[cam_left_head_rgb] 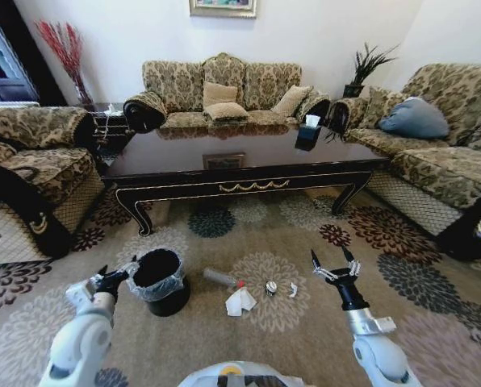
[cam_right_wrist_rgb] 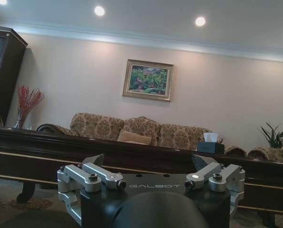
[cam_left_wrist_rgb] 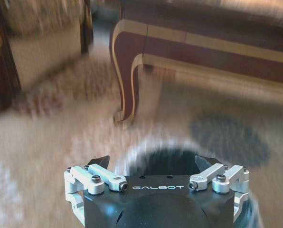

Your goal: Move to the front of the table and pick up the trash from the floor, then place it into the trash bin.

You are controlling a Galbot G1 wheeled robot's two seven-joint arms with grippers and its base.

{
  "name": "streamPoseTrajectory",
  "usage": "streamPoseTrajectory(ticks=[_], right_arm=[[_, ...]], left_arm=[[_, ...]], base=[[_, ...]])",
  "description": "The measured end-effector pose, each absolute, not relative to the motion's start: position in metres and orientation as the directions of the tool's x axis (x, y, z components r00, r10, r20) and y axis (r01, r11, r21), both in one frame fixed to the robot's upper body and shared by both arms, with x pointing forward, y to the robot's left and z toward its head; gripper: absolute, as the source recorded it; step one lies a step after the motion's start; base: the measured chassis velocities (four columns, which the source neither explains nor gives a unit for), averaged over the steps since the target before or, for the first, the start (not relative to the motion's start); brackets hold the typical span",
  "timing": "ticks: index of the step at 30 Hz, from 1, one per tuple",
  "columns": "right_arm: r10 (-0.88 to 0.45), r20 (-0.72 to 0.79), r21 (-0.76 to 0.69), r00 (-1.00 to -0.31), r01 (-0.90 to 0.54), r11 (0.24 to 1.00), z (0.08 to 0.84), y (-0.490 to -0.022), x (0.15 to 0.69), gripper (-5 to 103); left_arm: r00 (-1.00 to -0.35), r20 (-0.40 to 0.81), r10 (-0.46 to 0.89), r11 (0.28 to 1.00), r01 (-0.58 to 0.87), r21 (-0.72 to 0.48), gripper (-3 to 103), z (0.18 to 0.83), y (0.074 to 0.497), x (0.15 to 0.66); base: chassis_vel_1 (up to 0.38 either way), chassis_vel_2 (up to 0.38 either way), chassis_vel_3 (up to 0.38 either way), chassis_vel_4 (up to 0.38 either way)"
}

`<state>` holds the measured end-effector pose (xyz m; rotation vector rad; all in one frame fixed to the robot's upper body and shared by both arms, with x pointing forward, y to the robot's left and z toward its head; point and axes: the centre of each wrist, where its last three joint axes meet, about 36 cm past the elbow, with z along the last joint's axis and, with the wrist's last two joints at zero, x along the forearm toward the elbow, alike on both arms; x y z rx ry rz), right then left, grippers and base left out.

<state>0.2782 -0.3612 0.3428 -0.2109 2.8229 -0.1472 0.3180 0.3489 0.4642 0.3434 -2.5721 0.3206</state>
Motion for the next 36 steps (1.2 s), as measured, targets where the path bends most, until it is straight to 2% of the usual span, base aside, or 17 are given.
streamPoseTrajectory(ticks=[1, 4, 10, 20, 28, 29, 32, 33, 35, 36], right_arm=[[-0.157, -0.288, -0.124, -0.945, -0.126, 0.984, 0.34, -0.361, 0.277, 100], [-0.15, -0.28, -0.122, -0.948, -0.12, 0.985, 0.335, -0.361, 0.275, 100], [-0.142, -0.271, -0.119, -0.952, -0.113, 0.986, 0.329, -0.361, 0.273, 100], [-0.135, -0.256, -0.124, -0.957, -0.106, 0.987, 0.32, -0.364, 0.272, 100], [-0.138, -0.255, -0.128, -0.957, -0.108, 0.986, 0.317, -0.362, 0.27, 100], [-0.138, -0.256, -0.129, -0.957, -0.108, 0.986, 0.317, -0.362, 0.27, 100], [-0.137, -0.256, -0.129, -0.957, -0.107, 0.986, 0.315, -0.363, 0.27, 100], [-0.137, -0.255, -0.13, -0.957, -0.106, 0.986, 0.315, -0.363, 0.27, 100], [-0.137, -0.255, -0.132, -0.957, -0.106, 0.986, 0.313, -0.364, 0.27, 100], [-0.137, -0.255, -0.132, -0.957, -0.106, 0.986, 0.313, -0.364, 0.27, 100]], left_arm=[[-0.802, 0.575, -0.158, 0.935, -0.309, -0.175, 100, 0.462, 0.356, 0.327], [-0.784, 0.601, -0.156, 0.93, -0.322, -0.178, 100, 0.455, 0.364, 0.339], [-0.768, 0.621, -0.156, 0.922, -0.339, -0.188, 100, 0.441, 0.374, 0.351], [-0.746, 0.658, -0.107, 0.887, -0.371, -0.276, 100, 0.4, 0.375, 0.372], [-0.722, 0.683, -0.107, 0.886, -0.381, -0.264, 100, 0.381, 0.37, 0.382], [-0.72, 0.685, -0.11, 0.887, -0.382, -0.259, 97, 0.38, 0.369, 0.382], [-0.717, 0.687, -0.116, 0.889, -0.384, -0.25, 97, 0.378, 0.369, 0.381], [-0.715, 0.689, -0.12, 0.89, -0.385, -0.245, 87, 0.377, 0.37, 0.38], [-0.711, 0.691, -0.127, 0.891, -0.388, -0.235, 76, 0.376, 0.371, 0.379], [-0.71, 0.692, -0.129, 0.892, -0.388, -0.232, 76, 0.375, 0.372, 0.379]], base=[[0.0, 0.0, 0.0, 0.0], [0.0, 0.0, 0.0, 0.0], [0.0, 0.0, 0.0, 0.0], [0.0, 0.0, 0.0, 0.0], [0.0, 0.0, 0.0, 0.0], [0.0, 0.0, 0.0, 0.0], [0.0, 0.0, 0.0, 0.0], [0.0, 0.0, 0.0, 0.0], [0.0, 0.0, 0.0, 0.0], [0.0, 0.0, 0.0, 0.0]])
